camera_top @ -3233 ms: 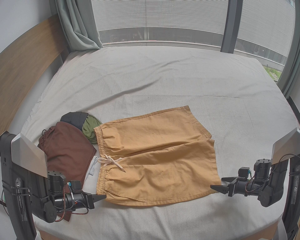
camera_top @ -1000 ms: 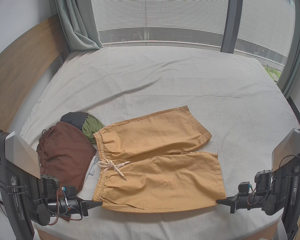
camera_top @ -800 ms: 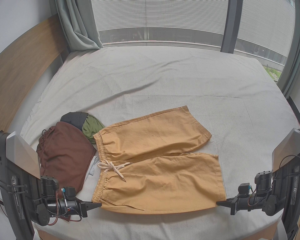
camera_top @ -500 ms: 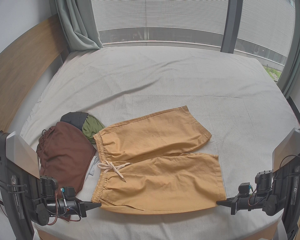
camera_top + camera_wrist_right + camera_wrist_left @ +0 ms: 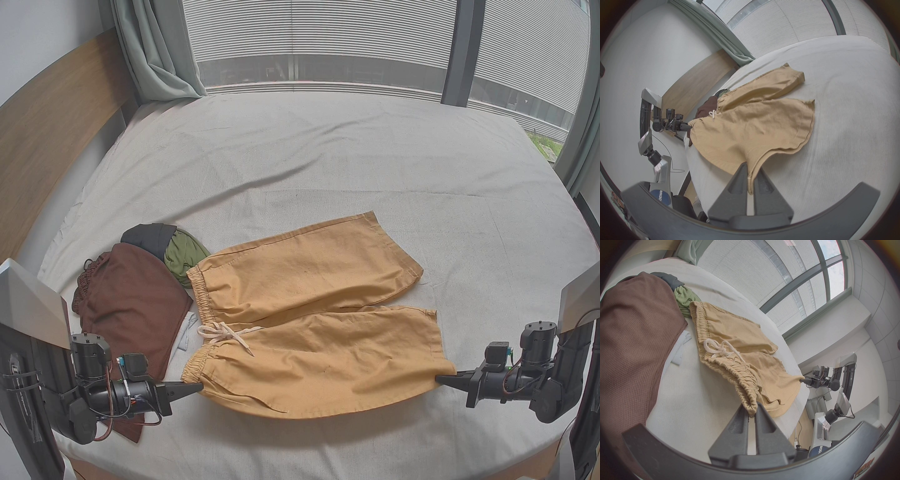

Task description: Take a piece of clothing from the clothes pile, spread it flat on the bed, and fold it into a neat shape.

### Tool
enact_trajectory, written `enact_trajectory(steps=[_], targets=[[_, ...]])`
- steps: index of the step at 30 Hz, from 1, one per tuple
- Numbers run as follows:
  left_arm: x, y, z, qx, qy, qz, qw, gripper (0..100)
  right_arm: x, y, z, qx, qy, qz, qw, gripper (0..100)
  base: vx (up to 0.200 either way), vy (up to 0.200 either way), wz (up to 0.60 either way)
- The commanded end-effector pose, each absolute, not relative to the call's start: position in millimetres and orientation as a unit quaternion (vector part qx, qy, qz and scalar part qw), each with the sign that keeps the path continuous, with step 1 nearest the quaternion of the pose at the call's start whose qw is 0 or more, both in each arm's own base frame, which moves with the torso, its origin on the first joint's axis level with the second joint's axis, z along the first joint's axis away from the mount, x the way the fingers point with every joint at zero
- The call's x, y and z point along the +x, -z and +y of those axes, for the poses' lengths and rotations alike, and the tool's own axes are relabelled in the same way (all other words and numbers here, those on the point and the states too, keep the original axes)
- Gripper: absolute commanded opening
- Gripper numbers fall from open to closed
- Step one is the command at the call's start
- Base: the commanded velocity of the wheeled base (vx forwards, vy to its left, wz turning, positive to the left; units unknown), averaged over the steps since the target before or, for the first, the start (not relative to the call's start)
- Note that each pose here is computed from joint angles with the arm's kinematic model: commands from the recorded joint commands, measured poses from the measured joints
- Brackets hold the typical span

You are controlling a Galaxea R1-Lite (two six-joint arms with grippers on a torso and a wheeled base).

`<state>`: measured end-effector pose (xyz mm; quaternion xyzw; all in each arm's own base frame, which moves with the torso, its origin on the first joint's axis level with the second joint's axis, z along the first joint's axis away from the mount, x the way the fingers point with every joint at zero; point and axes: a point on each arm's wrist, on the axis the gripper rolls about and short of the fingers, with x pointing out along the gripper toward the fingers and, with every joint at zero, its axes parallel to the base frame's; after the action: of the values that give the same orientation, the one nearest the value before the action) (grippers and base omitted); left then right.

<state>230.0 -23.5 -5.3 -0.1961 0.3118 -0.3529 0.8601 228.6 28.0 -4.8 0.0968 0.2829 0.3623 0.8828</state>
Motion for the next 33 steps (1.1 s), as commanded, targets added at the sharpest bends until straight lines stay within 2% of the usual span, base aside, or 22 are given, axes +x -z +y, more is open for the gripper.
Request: enact_trajectory(steps=[1, 33], targets=[[233, -9, -27, -0.199, 0.36, 0.289, 0.865, 0, 233, -10, 29, 0.092, -0.366, 0.25, 0.892, 0, 0.0, 0.0, 0.0], [241, -17, -27, -0.204, 0.357, 0.269, 0.871, 0, 238, -28, 32, 0.092, -0.372, 0.215, 0.898, 0, 0.0, 0.0, 0.0]])
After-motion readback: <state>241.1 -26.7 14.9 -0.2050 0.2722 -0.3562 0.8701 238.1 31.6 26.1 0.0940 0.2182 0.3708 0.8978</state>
